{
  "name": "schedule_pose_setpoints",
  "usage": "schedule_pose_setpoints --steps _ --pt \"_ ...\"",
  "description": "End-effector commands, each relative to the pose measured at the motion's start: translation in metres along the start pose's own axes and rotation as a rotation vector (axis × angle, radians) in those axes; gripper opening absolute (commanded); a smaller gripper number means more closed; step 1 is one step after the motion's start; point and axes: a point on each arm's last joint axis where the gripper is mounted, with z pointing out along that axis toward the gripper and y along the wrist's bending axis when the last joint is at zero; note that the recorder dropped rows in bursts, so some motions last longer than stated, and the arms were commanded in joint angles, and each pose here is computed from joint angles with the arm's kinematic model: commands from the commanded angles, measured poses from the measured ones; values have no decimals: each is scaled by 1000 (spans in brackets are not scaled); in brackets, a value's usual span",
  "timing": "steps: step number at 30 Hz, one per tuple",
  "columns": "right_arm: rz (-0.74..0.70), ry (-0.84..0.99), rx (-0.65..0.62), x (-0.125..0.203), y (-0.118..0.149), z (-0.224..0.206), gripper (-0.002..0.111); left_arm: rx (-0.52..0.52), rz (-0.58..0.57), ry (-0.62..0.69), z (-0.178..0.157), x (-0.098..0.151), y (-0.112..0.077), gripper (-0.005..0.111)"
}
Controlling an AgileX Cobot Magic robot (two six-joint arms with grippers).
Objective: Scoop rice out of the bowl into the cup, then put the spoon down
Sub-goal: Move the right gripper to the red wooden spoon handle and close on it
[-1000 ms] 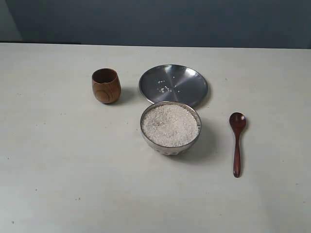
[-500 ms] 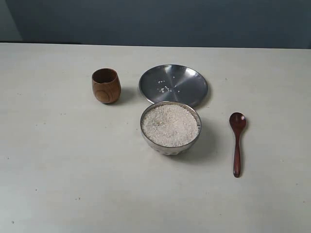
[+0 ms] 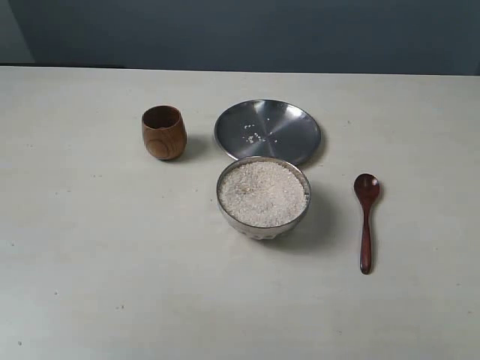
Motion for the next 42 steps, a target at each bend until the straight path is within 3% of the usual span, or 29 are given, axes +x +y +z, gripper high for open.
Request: schedule_pose_setpoints --steps 1,7,14,18,30,33,39,42 --pt "-43 167 -14 15 5 26 0 2 0 1 0 -1 0 0" --pt "-61 427 19 48 4 55 0 2 0 1 0 -1 0 0" --pt "69 685 60 82 6 72 0 2 0 1 0 -1 0 0" --pt "64 822 68 100 6 78 0 2 0 1 0 -1 0 0" --pt "117 1039 105 146 7 102 0 2 0 1 0 -1 0 0" --pt "114 1075 112 158 7 109 5 2 0 1 0 -1 0 0" --pt "109 1102 116 175 6 119 27 1 1 1 0 -1 0 0" --pt "106 1116 118 184 6 123 28 1 1 1 0 -1 0 0"
